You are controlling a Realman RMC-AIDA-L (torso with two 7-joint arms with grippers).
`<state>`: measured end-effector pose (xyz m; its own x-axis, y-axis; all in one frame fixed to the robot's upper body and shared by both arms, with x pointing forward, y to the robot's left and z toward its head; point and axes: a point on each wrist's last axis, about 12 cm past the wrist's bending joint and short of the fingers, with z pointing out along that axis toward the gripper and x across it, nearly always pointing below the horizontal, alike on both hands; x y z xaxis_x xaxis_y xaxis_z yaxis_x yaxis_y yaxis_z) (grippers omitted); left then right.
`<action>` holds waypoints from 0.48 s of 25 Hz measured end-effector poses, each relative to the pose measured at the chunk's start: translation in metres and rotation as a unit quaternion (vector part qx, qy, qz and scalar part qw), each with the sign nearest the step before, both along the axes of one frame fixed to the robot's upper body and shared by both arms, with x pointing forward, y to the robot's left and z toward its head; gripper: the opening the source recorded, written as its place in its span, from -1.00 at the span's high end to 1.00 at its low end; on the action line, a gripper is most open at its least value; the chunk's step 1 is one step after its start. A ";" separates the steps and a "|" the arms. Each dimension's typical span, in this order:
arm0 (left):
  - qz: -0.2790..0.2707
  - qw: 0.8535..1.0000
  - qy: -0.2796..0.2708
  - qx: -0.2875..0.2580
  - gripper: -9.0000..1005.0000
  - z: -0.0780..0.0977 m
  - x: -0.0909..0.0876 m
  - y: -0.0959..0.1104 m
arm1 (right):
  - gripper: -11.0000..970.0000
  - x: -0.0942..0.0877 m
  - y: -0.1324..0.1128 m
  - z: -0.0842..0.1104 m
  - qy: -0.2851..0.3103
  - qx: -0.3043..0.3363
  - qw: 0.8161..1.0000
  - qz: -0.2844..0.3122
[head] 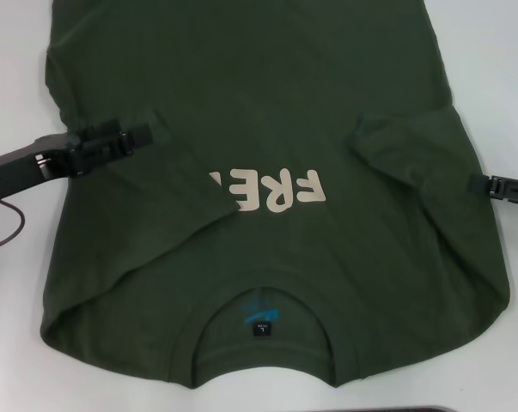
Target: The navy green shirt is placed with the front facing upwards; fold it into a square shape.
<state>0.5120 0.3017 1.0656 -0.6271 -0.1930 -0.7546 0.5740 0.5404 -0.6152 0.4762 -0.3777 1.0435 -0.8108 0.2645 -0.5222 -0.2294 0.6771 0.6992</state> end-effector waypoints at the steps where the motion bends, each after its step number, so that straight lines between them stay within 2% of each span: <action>1: -0.001 1.000 0.000 0.000 -0.77 0.000 0.000 0.000 | -0.52 0.000 0.002 -0.001 0.000 0.001 1.000 0.000; 6: -0.002 1.000 -0.001 0.000 -0.76 0.001 0.001 -0.001 | -0.52 0.000 0.003 -0.004 0.002 -0.001 1.000 -0.004; 11: -0.001 1.000 0.000 0.000 -0.76 0.000 0.001 -0.001 | -0.40 -0.002 0.000 -0.004 0.004 -0.001 1.000 -0.010; 12: 0.000 1.000 0.000 0.000 -0.76 0.000 0.000 0.000 | -0.31 -0.002 0.000 -0.004 0.004 -0.001 1.000 -0.009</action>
<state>0.5123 0.3015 1.0657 -0.6271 -0.1925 -0.7548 0.5745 0.5401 -0.6151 0.4742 -0.3779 1.0397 -0.8101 0.2788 -0.5157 -0.2104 0.6829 0.6996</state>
